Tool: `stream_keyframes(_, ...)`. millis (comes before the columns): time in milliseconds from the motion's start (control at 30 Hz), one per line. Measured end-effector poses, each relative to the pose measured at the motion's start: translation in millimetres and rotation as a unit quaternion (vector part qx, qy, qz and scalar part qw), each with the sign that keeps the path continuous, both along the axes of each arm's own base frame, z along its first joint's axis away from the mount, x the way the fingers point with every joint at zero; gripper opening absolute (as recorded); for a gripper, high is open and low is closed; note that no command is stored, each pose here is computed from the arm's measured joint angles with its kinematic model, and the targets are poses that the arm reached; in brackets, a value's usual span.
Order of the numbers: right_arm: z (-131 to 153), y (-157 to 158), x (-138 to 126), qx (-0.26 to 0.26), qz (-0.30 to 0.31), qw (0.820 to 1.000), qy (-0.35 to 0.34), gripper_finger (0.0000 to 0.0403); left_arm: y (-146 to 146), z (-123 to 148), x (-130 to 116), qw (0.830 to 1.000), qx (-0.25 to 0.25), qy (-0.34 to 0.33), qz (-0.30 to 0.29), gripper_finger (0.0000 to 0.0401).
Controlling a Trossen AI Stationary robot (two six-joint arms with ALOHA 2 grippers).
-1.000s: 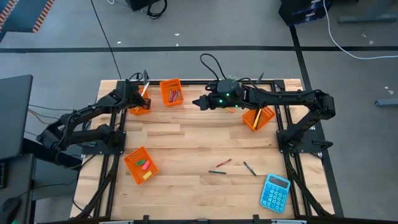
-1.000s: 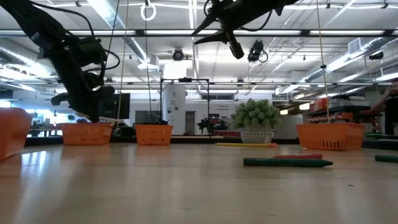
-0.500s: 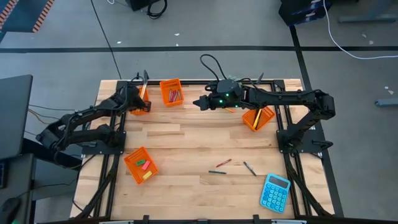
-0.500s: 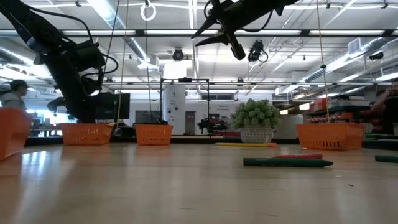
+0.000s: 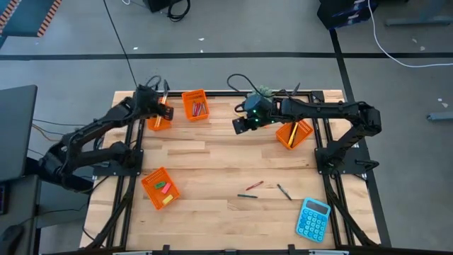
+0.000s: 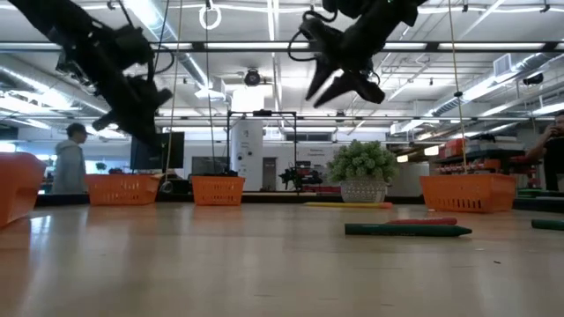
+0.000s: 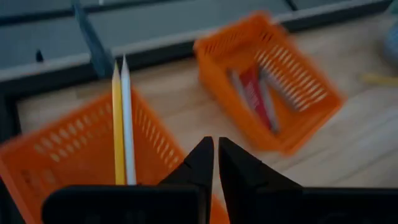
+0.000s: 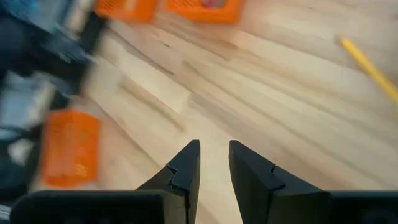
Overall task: Sort crayons/erasers/pens/pencils in bins
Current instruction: Put the yellow pencil into the top left orange bin
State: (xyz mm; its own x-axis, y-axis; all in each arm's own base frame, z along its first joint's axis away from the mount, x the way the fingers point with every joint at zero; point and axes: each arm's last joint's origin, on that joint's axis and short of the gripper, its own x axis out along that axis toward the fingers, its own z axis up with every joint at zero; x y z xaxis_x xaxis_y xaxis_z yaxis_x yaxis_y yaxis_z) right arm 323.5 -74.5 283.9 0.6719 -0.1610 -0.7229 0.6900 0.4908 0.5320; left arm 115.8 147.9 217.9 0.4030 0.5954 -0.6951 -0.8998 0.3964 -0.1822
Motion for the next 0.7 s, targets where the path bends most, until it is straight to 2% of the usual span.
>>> stream_keyframes(100,-2.7,-4.6,-4.1,-0.022,0.025,0.999,0.026,0.0092,-1.5,26.0,1.2,1.0,0.023,-0.021,-0.003,0.0023)
stream_keyframes(367,-2.2,-24.0,-8.7,-0.081,0.065,0.994,0.038,0.0092,-12.1,88.7,6.3,0.996,0.062,-0.058,-0.032,0.0014)
stream_keyframes(567,-1.3,-26.0,-8.2,-0.138,0.131,0.981,0.045,0.0092,-21.2,113.5,13.4,0.992,0.074,-0.092,-0.052,0.0021)
stream_keyframes(700,2.6,-25.3,-4.5,-0.162,0.146,0.975,0.027,0.0092,-27.7,122.6,18.8,0.988,0.07,-0.12,-0.06,0.0023)
